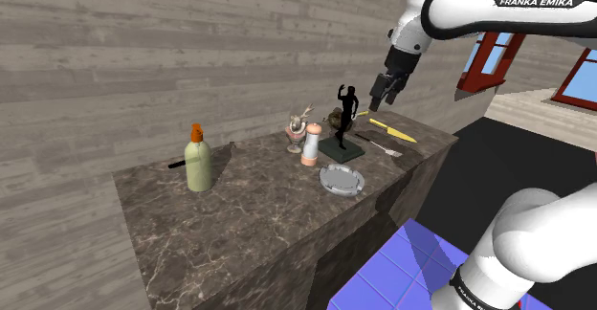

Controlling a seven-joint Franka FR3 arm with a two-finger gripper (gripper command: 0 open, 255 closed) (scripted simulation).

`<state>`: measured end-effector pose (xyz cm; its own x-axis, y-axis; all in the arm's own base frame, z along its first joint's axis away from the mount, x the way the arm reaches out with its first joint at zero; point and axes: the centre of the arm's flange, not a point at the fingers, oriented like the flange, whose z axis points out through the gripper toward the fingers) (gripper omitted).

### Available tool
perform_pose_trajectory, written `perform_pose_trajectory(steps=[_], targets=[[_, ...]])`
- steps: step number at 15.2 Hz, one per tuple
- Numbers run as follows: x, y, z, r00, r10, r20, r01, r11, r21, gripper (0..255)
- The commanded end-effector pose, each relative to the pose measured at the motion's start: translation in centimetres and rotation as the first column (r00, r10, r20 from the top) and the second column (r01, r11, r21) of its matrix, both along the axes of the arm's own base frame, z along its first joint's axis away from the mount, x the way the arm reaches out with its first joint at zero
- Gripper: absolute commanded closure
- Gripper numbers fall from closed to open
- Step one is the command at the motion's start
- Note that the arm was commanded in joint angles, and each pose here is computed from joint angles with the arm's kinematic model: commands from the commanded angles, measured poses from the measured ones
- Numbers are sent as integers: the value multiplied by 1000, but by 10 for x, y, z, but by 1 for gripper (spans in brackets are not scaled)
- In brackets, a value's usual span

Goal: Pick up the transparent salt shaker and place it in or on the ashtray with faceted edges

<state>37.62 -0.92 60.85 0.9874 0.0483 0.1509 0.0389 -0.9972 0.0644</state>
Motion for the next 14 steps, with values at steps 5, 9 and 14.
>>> perform_pose_trajectory(steps=[5,9,14], targets=[[73,-16,-37,999,-29,-18,29,999,17,0],[121,-27,-61,998,-48,-31,49,998,27,0],[179,-42,-92,996,-71,-47,73,997,41,0]])
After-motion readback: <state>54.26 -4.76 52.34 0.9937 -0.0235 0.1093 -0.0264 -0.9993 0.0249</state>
